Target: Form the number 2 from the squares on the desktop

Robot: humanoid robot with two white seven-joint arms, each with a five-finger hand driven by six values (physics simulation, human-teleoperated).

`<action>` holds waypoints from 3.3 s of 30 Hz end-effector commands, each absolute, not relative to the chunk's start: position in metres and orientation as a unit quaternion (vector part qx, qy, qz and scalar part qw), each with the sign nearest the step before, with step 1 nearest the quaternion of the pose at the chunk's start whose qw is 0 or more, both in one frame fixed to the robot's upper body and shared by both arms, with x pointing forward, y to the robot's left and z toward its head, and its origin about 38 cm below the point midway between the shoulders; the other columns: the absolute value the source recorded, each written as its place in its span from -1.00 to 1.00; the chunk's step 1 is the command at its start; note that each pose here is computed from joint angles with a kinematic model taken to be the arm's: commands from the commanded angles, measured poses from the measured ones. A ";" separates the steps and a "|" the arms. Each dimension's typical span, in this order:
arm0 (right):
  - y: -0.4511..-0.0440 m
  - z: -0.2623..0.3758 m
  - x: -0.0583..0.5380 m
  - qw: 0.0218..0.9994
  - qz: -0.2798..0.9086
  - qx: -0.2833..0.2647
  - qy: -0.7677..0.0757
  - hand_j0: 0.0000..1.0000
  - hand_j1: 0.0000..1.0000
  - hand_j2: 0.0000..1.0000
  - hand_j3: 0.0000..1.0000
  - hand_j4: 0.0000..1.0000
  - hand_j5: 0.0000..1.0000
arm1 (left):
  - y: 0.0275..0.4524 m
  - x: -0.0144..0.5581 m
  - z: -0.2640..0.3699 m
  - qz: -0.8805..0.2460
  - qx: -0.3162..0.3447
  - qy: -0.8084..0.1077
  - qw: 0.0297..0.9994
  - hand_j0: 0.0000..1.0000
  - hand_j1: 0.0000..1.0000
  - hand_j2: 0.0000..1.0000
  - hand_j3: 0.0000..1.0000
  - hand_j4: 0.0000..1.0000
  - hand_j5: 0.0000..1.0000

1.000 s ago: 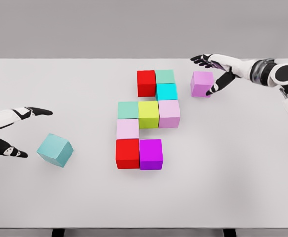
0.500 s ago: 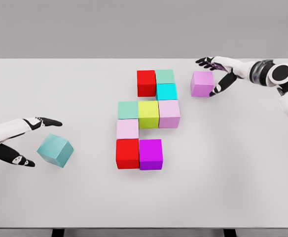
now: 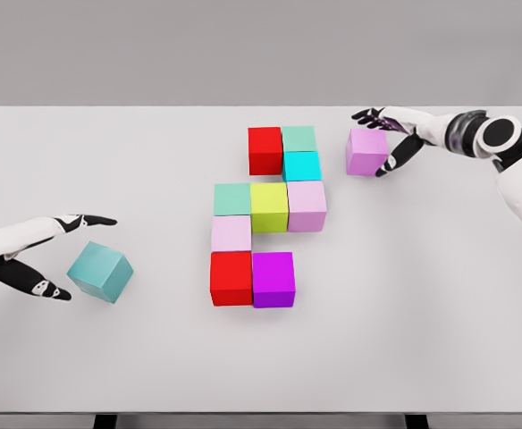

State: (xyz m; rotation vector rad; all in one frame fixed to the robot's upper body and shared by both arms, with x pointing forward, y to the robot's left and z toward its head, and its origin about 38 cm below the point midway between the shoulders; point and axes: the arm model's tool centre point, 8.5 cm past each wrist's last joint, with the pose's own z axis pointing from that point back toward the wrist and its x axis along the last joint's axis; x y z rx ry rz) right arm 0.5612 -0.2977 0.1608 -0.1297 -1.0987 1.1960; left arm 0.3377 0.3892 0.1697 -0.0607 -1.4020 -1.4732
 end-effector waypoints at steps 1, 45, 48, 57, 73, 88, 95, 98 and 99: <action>-0.295 0.160 0.562 0.685 0.535 -0.057 -0.491 0.83 0.83 0.83 0.83 0.83 0.83 | 0.389 0.340 0.166 -0.611 -0.023 -0.577 0.541 1.00 1.00 1.00 1.00 1.00 1.00; -0.261 0.203 0.358 0.266 0.784 0.044 -0.559 -0.20 -0.20 -0.20 -0.20 -0.20 -0.20 | 0.369 0.345 0.137 -0.625 -0.019 -0.551 0.552 0.73 0.73 0.73 0.73 0.73 0.73; -0.258 0.201 0.358 0.264 0.786 0.047 -0.556 -0.20 -0.20 -0.20 -0.20 -0.20 -0.20 | 0.368 0.345 0.136 -0.626 -0.021 -0.550 0.553 0.65 0.65 0.65 0.65 0.65 0.65; -0.254 0.195 0.358 0.253 0.805 0.047 -0.534 -0.19 -0.19 -0.19 -0.19 -0.19 -0.19 | 0.369 0.345 0.134 -0.623 -0.021 -0.546 0.560 0.49 0.49 0.49 0.49 0.49 0.49; -0.239 0.198 0.361 0.219 0.833 0.049 -0.505 -0.14 -0.14 -0.14 -0.14 -0.14 -0.14 | 0.371 0.347 0.133 -0.611 -0.019 -0.539 0.579 -0.09 -0.09 -0.09 -0.09 -0.09 -0.09; -0.225 0.196 0.378 0.208 0.840 0.037 -0.500 -0.03 -0.03 -0.03 -0.03 -0.03 -0.03 | 0.355 0.370 0.148 -0.591 -0.007 -0.556 0.584 -0.27 -0.27 -0.27 -0.27 -0.27 -0.27; -0.218 0.200 0.370 0.191 0.842 0.043 -0.502 0.80 0.80 0.80 0.80 0.80 0.80 | 0.337 0.387 0.159 -0.576 -0.009 -0.583 0.573 -0.33 -0.33 -0.33 -0.33 -0.33 -0.33; -0.220 0.204 0.367 0.187 0.843 0.039 -0.503 1.00 1.00 1.00 1.00 1.00 1.00 | 0.332 0.394 0.159 -0.563 -0.009 -0.582 0.587 -0.33 -0.33 -0.33 -0.33 -0.33 -0.33; -0.222 0.206 0.368 0.187 0.843 0.036 -0.503 1.00 1.00 1.00 1.00 1.00 1.00 | 0.329 0.395 0.159 -0.560 -0.011 -0.583 0.588 -0.34 -0.34 -0.34 -0.34 -0.34 -0.34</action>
